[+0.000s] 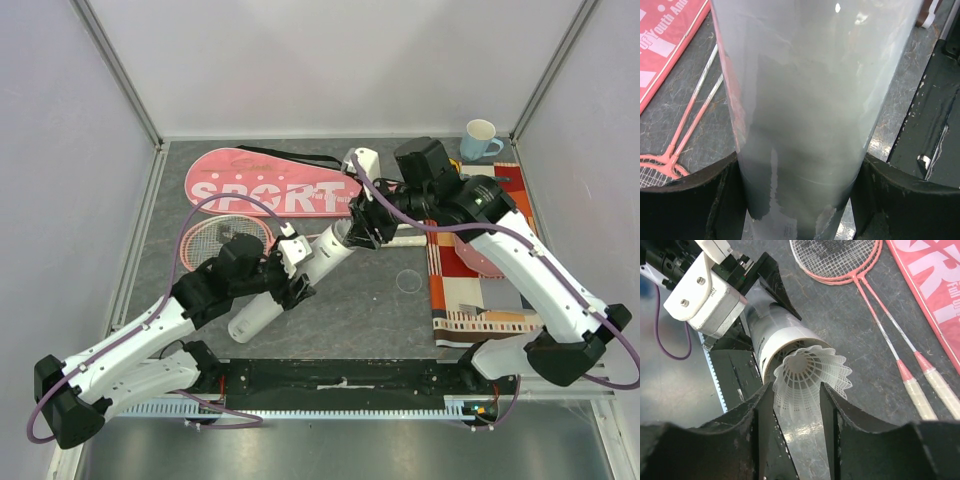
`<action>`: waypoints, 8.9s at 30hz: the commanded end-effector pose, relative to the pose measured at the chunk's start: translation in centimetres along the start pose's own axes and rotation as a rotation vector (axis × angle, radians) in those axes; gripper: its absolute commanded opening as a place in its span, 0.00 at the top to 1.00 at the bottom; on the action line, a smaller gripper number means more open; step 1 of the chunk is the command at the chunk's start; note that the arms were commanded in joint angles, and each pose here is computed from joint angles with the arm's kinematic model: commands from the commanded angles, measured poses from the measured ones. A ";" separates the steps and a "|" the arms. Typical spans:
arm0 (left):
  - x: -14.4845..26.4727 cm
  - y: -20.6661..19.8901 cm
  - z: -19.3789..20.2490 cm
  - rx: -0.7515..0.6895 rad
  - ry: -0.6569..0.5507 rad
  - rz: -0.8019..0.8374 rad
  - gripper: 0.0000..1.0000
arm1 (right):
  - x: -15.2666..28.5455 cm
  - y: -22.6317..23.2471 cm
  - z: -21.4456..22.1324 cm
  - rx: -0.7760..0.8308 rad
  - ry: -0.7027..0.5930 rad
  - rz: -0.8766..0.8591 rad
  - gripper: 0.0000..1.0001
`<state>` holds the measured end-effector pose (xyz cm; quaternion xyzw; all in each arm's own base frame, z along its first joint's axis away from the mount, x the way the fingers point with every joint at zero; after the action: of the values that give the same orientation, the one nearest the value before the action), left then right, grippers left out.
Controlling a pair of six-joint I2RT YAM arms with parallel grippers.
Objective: Pack up the badminton gear
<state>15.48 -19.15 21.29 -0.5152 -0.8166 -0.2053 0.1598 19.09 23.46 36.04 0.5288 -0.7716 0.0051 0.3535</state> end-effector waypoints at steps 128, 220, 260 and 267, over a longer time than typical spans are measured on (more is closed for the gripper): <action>1.2 1.4 -2.2 -0.038 -0.090 -0.109 0.85 | -7.4 -15.9 19.4 -0.531 0.059 0.793 1.00; 0.9 0.7 -2.5 -0.107 -0.107 -0.020 0.84 | 0.7 1.4 -1.2 -0.398 -0.064 -0.351 1.00; 0.9 0.4 -2.5 -0.120 -0.114 -0.008 0.84 | -0.8 1.2 -0.5 -0.425 0.001 -0.345 0.74; 0.9 0.4 -2.4 -0.115 -0.115 -0.006 0.84 | 0.0 0.9 -1.7 -0.407 -0.055 -0.306 0.69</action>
<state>15.05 -18.82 21.47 -0.5297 -0.8048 -0.2256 0.1445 18.44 24.50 35.97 0.5555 -0.6548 -0.2236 0.4612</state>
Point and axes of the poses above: each gripper's point midway between its finger pads, its own x axis back along the fingers, its own y axis along the line the jaws close on, z = x × y, the point moved 6 cm from there along x, back along the fingers, and after that the axes turned 10 degrees about -x, right-handed, at the moved point
